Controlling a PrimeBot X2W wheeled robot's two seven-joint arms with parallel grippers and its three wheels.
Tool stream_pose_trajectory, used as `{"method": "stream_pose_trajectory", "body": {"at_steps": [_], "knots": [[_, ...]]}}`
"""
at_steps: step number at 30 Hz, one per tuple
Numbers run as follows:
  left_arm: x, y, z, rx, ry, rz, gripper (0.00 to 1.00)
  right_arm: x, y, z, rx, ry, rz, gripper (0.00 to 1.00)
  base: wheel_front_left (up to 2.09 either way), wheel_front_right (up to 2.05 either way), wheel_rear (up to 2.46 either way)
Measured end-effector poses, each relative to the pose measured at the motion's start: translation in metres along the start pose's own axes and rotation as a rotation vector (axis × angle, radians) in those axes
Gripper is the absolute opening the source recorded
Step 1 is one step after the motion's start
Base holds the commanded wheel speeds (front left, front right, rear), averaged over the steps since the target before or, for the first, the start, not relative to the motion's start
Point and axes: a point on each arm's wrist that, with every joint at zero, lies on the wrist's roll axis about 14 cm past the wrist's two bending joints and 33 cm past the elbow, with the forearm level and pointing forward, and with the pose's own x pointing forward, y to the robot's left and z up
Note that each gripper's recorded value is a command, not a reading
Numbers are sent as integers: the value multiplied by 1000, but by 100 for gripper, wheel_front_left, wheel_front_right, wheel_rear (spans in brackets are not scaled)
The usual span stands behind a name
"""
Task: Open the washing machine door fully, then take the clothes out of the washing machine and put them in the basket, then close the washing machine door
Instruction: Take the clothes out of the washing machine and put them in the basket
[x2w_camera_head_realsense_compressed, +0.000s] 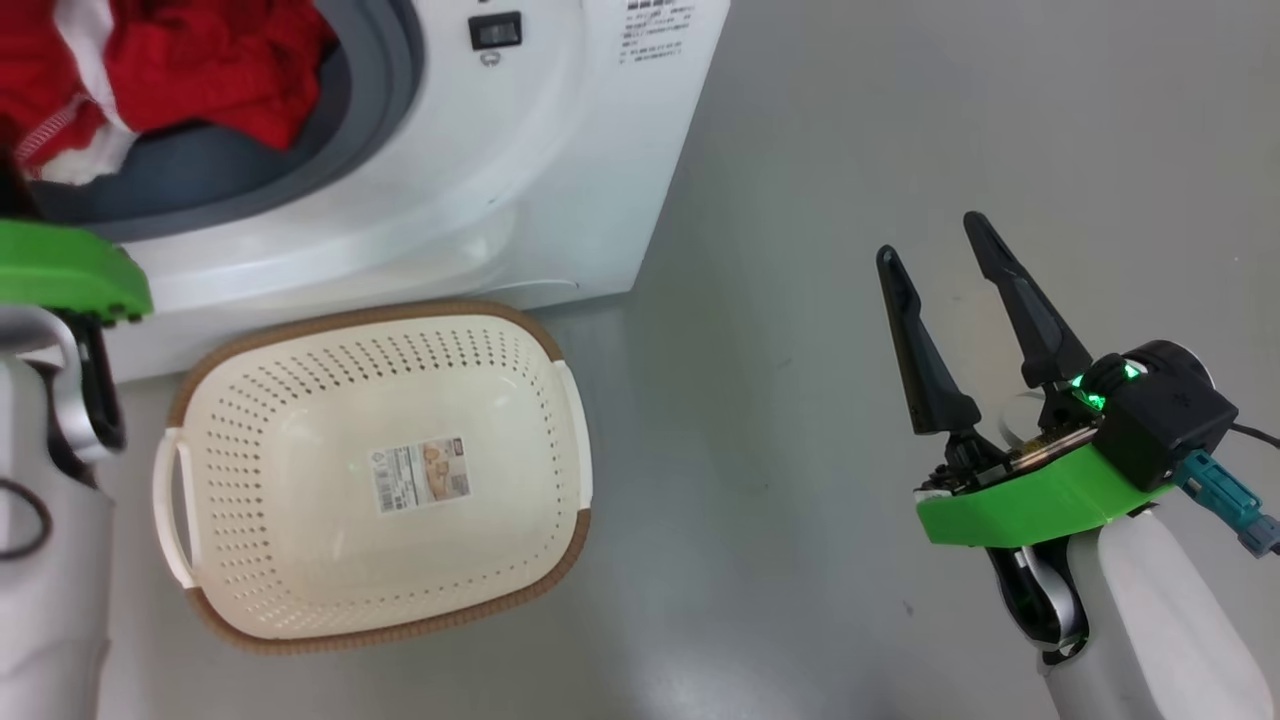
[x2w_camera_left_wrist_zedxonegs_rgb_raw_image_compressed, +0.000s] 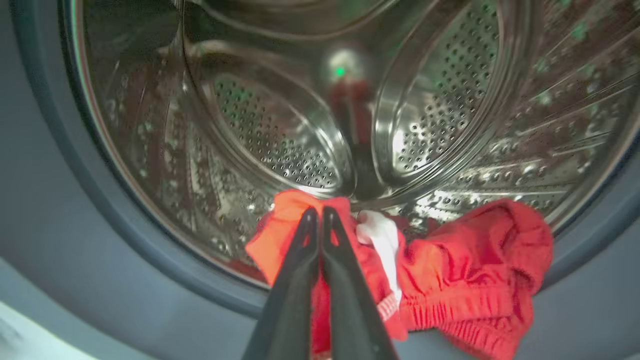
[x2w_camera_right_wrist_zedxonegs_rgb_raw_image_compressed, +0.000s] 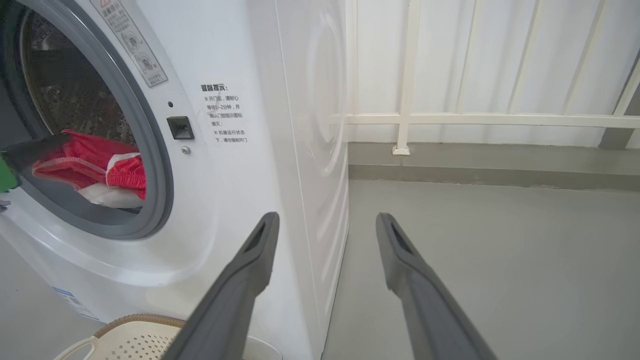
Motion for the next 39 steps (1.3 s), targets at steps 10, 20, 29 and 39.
{"method": "stream_pose_trajectory", "body": {"at_steps": [10,20,29,39], "knots": [[-53,-6,28,-11,-82,-27,0,-14,9,14,3,-20,11,100,0,0,0],[-101,3,47,-17,-125,-13,0,-25,19,31,9,-55,32,100,0,0,0],[-136,-2,69,-37,-178,-26,0,-41,24,41,13,-72,36,100,0,0,0],[-164,-16,98,-63,-260,-73,0,-52,23,48,11,-88,28,100,0,0,0]]}}
